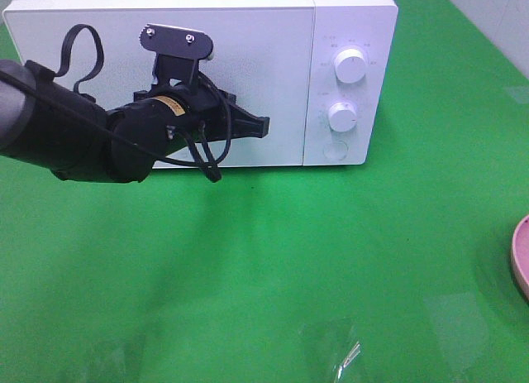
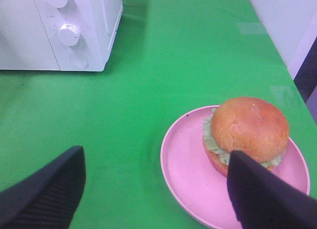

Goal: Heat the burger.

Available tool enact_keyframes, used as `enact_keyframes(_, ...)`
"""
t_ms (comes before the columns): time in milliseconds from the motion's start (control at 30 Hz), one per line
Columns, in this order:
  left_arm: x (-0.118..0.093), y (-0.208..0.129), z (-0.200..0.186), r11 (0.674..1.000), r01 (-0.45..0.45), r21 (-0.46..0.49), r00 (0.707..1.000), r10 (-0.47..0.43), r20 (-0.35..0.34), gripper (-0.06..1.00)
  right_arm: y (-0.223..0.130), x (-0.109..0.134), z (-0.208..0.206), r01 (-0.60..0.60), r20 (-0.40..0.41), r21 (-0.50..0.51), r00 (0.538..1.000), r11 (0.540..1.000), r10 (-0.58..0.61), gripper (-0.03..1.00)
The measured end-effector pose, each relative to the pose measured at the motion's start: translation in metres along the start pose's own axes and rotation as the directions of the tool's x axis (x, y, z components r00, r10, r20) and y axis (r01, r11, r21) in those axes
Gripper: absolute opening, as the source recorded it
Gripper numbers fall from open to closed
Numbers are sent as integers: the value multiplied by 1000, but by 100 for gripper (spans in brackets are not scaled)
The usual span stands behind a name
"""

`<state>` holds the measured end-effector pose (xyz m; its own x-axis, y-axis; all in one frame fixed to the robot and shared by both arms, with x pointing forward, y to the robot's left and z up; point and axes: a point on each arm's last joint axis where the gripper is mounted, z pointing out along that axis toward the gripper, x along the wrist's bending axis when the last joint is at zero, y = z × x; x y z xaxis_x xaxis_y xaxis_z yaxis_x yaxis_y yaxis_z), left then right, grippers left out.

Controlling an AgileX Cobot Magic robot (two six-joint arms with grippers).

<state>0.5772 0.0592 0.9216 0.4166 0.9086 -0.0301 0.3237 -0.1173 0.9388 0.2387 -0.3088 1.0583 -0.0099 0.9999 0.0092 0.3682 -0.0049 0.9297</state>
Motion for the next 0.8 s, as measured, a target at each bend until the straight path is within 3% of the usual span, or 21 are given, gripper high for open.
enact_keyframes(200,0,-3,-15,999,29,-18,999,-30,-25,0,0,0,0,0,0,0,1000,1000,0,76)
enact_keyframes(433,-9,-8,-38,998,19,52,1000,-20,17,7,0,0,0,0,0,0,1000,1000,0,76)
enact_keyframes(467,-12,-11,-41,993,21,120,999,-26,40,19,0,0,0,0,0,0,1000,1000,0,76)
enact_keyframes(500,-12,-11,-41,993,21,120,999,-26,40,19,0,0,0,0,0,0,1000,1000,0,76)
enact_keyframes(533,-14,-13,-45,981,21,191,998,-33,61,40,0,0,0,0,0,0,1000,1000,0,76)
enact_keyframes(567,-14,-13,-45,981,21,191,998,-33,61,40,0,0,0,0,0,0,1000,1000,0,76)
enact_keyframes(600,-17,-17,-50,961,15,276,995,-41,88,62,0,0,0,0,0,0,1000,1000,0,76)
enact_keyframes(633,-19,-19,-54,940,9,342,993,-50,109,76,0,0,0,0,0,0,1000,1000,0,76)
enact_keyframes(667,-19,-19,-54,940,9,342,993,-50,109,76,0,0,0,0,0,0,1000,1000,0,76)
enact_keyframes(700,-21,-24,-61,899,-4,438,988,-63,138,85,0,0,0,0,0,0,1000,1000,0,76)
enact_keyframes(733,-21,-24,-61,899,-4,438,988,-63,138,85,0,0,0,0,0,0,1000,1000,0,76)
enact_keyframes(767,-23,-27,-68,860,-17,509,984,-75,160,88,0,0,0,0,0,0,1000,1000,0,76)
enact_keyframes(800,-23,-27,-68,860,-17,509,984,-75,160,88,0,0,0,0,0,0,1000,1000,0,76)
